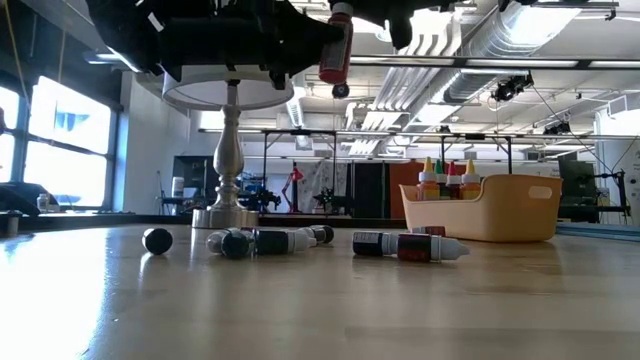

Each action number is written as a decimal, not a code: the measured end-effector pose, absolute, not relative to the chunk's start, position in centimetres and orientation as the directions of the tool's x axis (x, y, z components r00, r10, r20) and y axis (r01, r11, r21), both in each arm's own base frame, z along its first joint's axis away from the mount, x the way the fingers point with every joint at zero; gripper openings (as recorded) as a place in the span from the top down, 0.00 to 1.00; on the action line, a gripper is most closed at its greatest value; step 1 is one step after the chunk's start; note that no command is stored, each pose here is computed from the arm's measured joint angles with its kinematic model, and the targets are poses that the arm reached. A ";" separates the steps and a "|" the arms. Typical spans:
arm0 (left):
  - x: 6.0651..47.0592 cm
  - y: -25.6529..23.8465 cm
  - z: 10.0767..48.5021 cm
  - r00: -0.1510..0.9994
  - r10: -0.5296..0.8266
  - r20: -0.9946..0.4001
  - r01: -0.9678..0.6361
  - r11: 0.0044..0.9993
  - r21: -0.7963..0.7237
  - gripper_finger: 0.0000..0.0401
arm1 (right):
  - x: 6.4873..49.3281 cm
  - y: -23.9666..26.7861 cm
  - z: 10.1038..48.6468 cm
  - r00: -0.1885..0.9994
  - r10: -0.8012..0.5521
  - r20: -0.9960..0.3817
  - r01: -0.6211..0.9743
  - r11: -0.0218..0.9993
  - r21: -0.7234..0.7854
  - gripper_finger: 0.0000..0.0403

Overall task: Pick & Place food coloring
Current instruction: Put the large orange food coloring bottle into the yellow bin

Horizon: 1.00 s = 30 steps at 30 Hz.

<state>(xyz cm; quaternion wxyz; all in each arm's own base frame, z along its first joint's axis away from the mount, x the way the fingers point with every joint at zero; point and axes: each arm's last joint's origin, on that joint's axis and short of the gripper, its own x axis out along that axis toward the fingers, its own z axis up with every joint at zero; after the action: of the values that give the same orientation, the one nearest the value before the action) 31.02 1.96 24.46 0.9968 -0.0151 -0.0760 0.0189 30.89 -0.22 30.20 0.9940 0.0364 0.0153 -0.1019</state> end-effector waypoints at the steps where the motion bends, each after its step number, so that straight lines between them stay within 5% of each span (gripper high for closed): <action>1: 31.0 2.0 24.5 0.988 0.040 0.150 -0.035 0.999 -0.033 0.67 | 30.9 -0.2 30.2 0.979 -0.201 -0.039 0.203 0.977 0.069 0.87; 10: 31.0 2.0 24.5 0.987 0.040 0.153 -0.035 0.999 -0.031 0.67 | 30.9 -0.2 30.2 0.981 -0.192 -0.034 0.194 0.979 0.058 0.89; 21: 31.0 2.0 24.6 0.986 0.050 0.158 -0.045 0.998 -0.032 0.67 | 30.9 0.4 30.1 0.974 -0.223 -0.043 0.224 0.975 0.014 0.51; 30: 31.0 1.9 25.1 0.980 0.027 0.199 -0.023 0.999 -0.024 0.67 | 30.8 0.3 29.3 0.946 -0.304 -0.111 0.304 0.952 -0.019 0.46</action>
<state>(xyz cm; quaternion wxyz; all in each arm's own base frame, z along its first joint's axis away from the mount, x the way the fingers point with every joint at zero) 30.96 1.93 25.11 0.9948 -0.0107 -0.1001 0.0126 30.79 0.28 29.29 0.9864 -0.0011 0.0563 -0.1541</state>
